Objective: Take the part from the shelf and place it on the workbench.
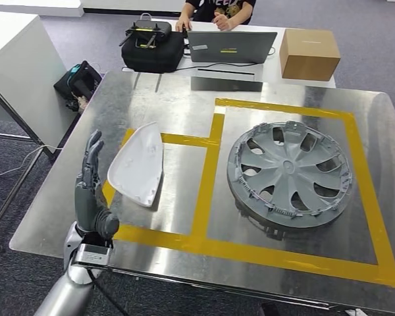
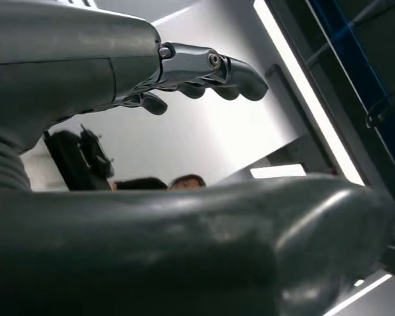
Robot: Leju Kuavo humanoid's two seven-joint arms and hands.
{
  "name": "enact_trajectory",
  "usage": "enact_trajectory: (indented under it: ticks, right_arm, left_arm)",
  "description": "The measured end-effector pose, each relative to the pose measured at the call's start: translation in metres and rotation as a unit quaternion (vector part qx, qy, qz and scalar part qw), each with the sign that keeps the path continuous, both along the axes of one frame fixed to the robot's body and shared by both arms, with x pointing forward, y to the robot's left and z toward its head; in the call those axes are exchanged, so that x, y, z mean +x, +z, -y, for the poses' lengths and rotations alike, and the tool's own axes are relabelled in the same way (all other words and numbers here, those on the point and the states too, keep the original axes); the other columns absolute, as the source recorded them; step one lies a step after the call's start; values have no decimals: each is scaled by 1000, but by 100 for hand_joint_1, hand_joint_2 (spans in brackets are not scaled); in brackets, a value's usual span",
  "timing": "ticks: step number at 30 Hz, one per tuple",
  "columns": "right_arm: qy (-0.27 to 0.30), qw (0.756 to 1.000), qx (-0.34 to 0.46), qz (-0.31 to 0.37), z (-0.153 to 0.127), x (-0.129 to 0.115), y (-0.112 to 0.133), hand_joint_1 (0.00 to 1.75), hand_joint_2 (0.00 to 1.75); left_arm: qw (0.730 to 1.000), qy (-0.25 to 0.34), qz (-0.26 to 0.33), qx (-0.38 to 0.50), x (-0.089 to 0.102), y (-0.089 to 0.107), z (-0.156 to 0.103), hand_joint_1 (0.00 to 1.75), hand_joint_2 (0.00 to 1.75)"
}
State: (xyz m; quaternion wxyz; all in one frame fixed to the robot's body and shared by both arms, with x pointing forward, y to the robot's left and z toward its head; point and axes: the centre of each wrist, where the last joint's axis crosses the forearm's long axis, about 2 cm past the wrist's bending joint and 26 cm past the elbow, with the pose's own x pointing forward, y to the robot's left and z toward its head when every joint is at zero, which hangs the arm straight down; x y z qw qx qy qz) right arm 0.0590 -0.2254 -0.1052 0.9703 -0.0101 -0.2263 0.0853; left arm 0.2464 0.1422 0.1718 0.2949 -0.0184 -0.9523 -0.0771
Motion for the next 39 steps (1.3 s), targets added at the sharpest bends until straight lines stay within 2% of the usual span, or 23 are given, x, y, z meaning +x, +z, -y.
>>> enact_trajectory:
  ticks: [4,8,12,19,39]
  right_arm:
    - [-12,1000,2,4,0,-2,0,0,0]
    - [-25,1000,3,6,1,-5,-1,0,0]
    - [-36,999,4,5,1,-6,-1,0,0]
    - [-48,999,5,3,1,-7,-1,0,0]
    - [-50,999,3,0,1,-8,-1,0,0]
  left_arm:
    - [995,-78,-47,-46,-9,2,-7,0,0]
    - [988,-109,-93,-63,-19,-13,-25,0,0]
    - [987,-92,-113,-67,-25,-28,-45,0,0]
    - [987,-62,-131,-76,-28,-37,-65,0,0]
    - [985,-46,-134,-101,-30,-39,-76,0,0]
